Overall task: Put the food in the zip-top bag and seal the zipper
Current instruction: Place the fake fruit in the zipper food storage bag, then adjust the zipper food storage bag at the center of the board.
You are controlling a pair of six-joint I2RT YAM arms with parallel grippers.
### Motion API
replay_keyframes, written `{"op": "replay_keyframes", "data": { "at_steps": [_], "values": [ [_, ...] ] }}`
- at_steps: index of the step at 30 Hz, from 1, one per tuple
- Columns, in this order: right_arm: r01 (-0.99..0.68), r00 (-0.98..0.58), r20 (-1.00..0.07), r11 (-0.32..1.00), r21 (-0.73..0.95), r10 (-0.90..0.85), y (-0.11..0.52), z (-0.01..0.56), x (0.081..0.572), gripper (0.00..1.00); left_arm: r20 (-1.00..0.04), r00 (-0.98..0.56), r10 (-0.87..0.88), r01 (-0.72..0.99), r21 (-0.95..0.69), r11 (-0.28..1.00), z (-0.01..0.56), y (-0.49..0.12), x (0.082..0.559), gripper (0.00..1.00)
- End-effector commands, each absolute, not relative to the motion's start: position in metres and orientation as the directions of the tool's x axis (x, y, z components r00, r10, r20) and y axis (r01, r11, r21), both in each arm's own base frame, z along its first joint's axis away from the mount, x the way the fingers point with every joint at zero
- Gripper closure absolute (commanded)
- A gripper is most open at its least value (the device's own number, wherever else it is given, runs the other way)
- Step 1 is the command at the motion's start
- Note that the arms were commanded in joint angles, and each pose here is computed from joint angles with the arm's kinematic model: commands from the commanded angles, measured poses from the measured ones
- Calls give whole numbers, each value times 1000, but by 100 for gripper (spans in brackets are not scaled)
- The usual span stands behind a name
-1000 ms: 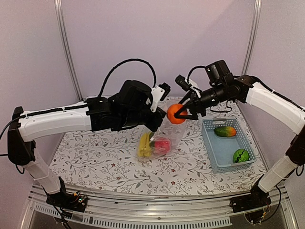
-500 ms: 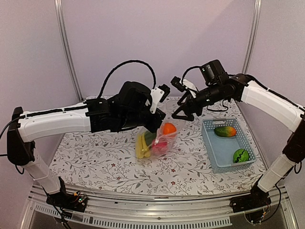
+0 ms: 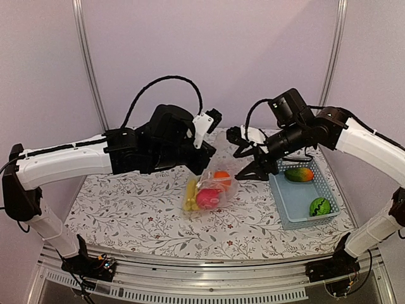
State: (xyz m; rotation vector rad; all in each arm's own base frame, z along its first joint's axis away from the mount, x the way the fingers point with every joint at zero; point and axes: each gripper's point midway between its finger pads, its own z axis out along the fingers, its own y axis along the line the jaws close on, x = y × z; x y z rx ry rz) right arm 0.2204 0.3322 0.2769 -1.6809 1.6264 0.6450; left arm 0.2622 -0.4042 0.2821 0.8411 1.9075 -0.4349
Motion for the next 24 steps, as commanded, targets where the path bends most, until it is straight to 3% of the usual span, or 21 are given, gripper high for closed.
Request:
{"op": "replay_keyframes", "data": {
  "at_steps": [1,7,10,14,17,20,24],
  "values": [
    [-960,232,-685,-48,-277,-691,337,262,211,31,-879,-272,392,746,64,663,291,-402,251,100],
    [-925,319,-581,-112,-363,-749,351,234,208,35,-878,-282,388,758,44,651,289,-399,245,100],
    [-915,337,-544,-131,-382,-768,356,223,208,43,-878,-284,385,758,41,651,289,-397,244,100],
    [-895,352,-534,-109,-433,-768,363,239,213,79,-875,-286,390,756,44,653,285,-395,244,100],
    [-854,415,-587,-75,-515,-695,367,302,211,100,-873,-287,395,754,48,655,284,-393,245,100],
    [-831,458,-605,-72,-551,-652,363,333,205,100,-877,-287,384,733,57,678,291,-387,251,100],
    [-866,431,-572,-142,-479,-698,365,296,201,100,-871,-272,409,675,131,727,314,-369,269,100]
  ]
}}
